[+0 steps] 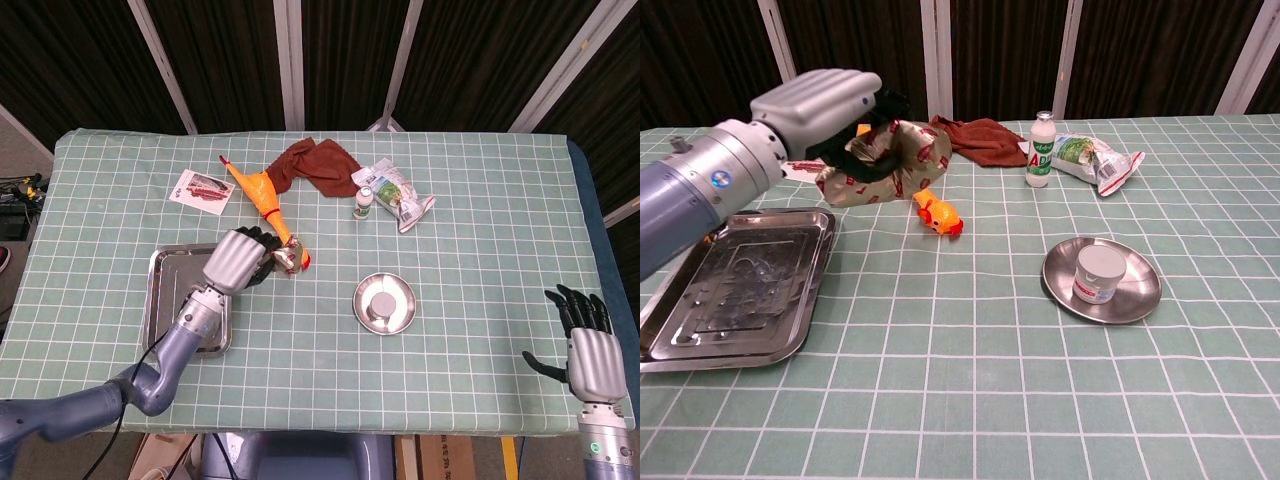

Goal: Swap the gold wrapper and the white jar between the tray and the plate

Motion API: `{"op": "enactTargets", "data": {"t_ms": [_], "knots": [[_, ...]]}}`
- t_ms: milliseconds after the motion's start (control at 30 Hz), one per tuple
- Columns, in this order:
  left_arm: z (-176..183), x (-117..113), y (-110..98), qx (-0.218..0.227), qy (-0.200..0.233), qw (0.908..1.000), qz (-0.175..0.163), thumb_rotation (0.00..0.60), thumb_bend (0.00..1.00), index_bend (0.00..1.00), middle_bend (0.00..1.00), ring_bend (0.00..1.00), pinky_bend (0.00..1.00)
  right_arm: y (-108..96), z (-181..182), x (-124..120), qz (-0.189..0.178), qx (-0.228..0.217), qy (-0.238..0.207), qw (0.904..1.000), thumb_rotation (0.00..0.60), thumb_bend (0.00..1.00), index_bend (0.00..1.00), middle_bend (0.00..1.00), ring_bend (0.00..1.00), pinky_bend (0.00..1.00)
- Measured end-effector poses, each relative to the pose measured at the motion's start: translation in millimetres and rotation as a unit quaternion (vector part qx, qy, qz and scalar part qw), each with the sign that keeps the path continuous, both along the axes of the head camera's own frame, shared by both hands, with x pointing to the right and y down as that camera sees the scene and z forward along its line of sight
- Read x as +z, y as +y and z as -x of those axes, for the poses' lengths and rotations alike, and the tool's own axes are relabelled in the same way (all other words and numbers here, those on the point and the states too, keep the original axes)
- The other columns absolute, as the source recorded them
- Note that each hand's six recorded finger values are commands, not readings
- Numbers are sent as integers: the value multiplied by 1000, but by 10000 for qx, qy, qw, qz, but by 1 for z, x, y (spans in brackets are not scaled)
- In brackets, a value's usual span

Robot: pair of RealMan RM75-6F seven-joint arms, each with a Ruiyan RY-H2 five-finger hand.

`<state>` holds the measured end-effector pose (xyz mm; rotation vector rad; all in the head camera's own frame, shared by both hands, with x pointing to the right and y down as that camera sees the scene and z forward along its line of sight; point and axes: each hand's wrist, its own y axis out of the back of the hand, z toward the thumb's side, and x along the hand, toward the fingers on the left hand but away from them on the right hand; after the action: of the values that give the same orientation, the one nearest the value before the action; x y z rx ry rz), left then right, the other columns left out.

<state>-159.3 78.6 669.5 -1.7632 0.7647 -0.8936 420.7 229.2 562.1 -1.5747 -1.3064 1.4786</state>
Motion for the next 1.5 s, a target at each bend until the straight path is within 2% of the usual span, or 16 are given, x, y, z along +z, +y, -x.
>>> {"op": "enactTargets", "data": {"t_ms": [233,333,433,567,733,867,1000,1100,1167,1267,1367,1500], "knots": [[-11,22,4,44,-246,9997,-69,600,562,509,470,315,544,0,-2,-1,-21,20,-11,10000,600,66,193,127,99,0],[-14,30,5,4,-346,9993,-139,600,536,496,388,218,471,0,-2,-3,-45,26,-24,10000,600,66,193,127,99,0],[-19,37,7,-114,-375,9992,-123,600,503,469,270,101,344,0,-2,-4,-61,25,-35,10000,600,66,193,127,99,0],[-23,43,9,-165,-345,9993,46,600,421,419,145,13,252,0,-2,-4,-59,30,-44,10000,600,65,193,127,99,0],[-28,40,12,-202,-95,9990,385,600,384,338,85,0,223,0,-4,-7,-63,48,-61,9999,600,65,193,127,99,0],[-32,19,9,-245,214,9987,402,600,377,265,30,0,207,0,-4,-10,-119,59,-88,9999,600,66,193,127,99,0],[-33,-16,4,-259,427,9985,229,600,348,250,23,0,203,1,-4,-11,-97,56,-110,9999,600,66,193,127,99,0],[-26,-45,4,-272,376,9989,15,600,349,244,26,0,203,1,-2,-11,-95,42,-145,9998,600,65,193,127,99,0],[-18,-63,5,-298,226,9992,-147,600,349,244,31,0,204,2,-1,-11,-97,24,-145,9998,600,65,193,127,99,0],[8,-93,7,-427,-238,9974,-522,600,349,246,44,0,206,3,1,-11,-84,-3,-153,9998,600,66,193,127,99,0],[61,-123,12,-803,-939,9878,-945,600,343,248,52,0,206,4,4,-10,-62,-62,-169,9998,600,66,193,127,99,0],[106,-135,22,-1102,-1366,9780,-1129,600,310,247,51,0,205,6,10,-6,39,-160,-219,9996,600,66,193,127,99,0]]}}
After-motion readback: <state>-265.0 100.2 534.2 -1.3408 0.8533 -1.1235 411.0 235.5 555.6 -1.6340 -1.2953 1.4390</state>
